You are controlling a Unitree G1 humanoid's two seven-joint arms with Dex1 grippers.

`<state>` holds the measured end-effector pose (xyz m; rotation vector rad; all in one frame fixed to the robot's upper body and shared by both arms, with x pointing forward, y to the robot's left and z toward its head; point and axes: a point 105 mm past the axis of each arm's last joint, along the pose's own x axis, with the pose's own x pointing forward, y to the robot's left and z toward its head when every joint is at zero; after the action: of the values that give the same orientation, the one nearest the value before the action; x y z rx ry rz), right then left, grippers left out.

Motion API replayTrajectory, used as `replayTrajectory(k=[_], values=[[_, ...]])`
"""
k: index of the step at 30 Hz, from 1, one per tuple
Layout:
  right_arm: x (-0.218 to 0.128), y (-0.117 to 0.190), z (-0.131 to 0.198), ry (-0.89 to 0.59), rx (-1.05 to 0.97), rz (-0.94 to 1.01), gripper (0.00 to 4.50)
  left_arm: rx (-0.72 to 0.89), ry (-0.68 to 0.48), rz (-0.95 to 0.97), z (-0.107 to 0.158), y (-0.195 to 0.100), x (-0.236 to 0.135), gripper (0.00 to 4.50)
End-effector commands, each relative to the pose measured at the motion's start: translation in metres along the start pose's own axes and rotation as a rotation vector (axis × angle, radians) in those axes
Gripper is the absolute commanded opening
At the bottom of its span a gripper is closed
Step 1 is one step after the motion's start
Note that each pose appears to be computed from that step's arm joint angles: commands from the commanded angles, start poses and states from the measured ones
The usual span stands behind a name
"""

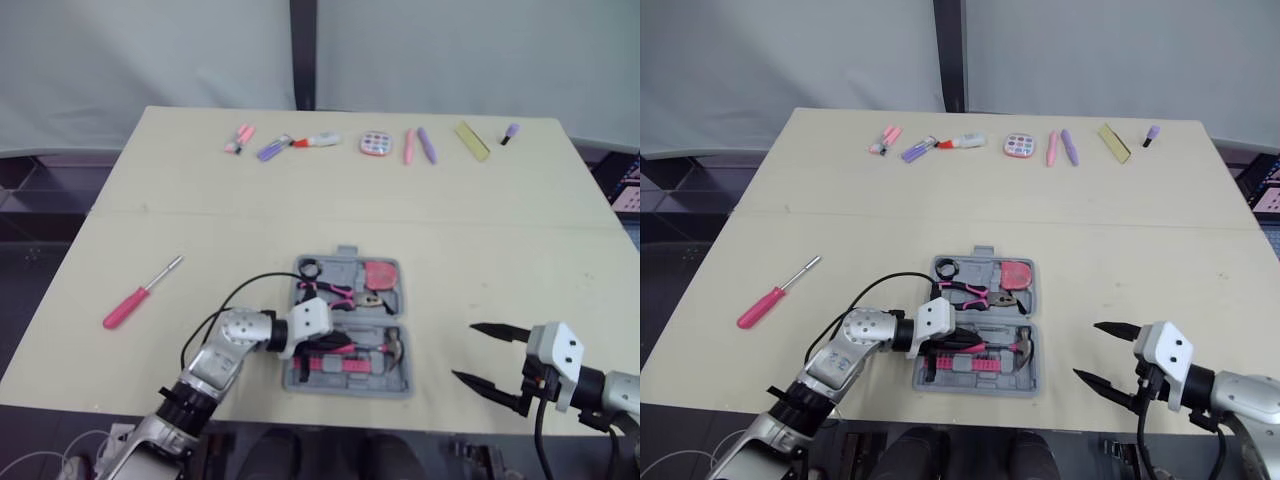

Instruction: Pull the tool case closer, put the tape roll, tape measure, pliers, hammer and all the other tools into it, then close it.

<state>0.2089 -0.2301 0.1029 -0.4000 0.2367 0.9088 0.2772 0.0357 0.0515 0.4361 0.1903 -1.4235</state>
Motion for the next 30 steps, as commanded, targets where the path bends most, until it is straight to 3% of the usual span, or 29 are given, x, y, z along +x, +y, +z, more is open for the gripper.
replayTrajectory(k=[1,19,30], values=[[-0.003,-0.003,0.013,-0.039,-0.034,-0.016,4.50,0.013,0.029,-0.025,-0.007,-0.006,0.001,0.02],[-0.003,-0.004,0.017,-0.067,-0.019,-0.023,4.50,0.024,0.132,-0.066,-0.040,-0.015,0.000,0.02],[-0.005,-0.008,0.042,-0.266,0.063,0.011,4.50,-0.001,0.167,-0.092,-0.052,-0.020,0.004,0.02]])
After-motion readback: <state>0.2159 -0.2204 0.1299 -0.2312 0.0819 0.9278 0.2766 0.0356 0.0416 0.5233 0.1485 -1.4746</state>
